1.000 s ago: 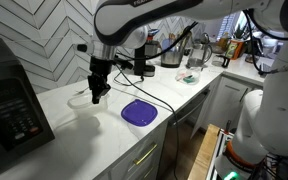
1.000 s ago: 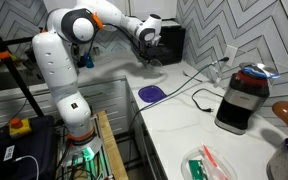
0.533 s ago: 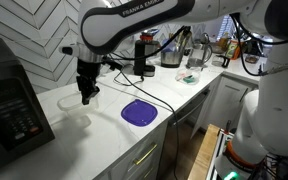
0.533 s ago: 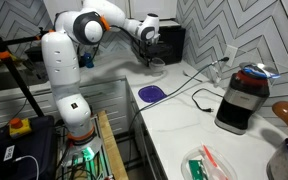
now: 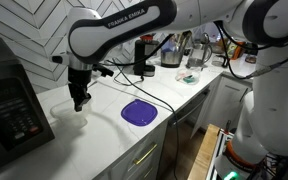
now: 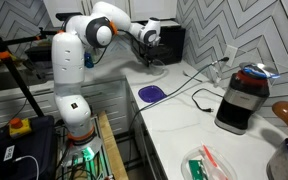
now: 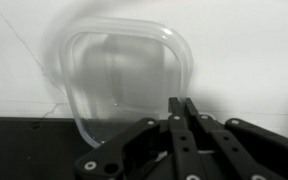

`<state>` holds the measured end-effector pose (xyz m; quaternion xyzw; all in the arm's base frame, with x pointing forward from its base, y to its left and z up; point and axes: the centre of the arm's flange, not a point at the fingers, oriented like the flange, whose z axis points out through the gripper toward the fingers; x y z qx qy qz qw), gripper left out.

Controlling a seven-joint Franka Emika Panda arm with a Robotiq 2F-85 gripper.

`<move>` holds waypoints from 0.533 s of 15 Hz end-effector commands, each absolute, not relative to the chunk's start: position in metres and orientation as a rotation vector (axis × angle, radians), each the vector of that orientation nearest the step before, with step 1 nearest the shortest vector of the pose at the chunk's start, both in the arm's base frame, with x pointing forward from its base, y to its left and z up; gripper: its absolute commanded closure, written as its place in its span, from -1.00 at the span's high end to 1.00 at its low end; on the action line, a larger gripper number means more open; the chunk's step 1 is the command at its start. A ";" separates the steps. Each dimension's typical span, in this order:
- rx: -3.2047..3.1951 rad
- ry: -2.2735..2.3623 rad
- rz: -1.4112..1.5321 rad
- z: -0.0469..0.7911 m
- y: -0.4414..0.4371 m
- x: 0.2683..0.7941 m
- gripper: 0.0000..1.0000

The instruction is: Move the left bowl to the left

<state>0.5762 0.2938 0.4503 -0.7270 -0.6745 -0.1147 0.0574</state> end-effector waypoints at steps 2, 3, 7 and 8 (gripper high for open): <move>-2.194 -2.043 -0.329 0.435 0.303 0.591 -0.96; -2.192 -2.039 -0.324 0.433 0.303 0.592 -0.96; -2.181 -2.017 -0.313 0.430 0.302 0.595 -0.21; -2.186 -2.011 -0.320 0.435 0.298 0.593 -0.08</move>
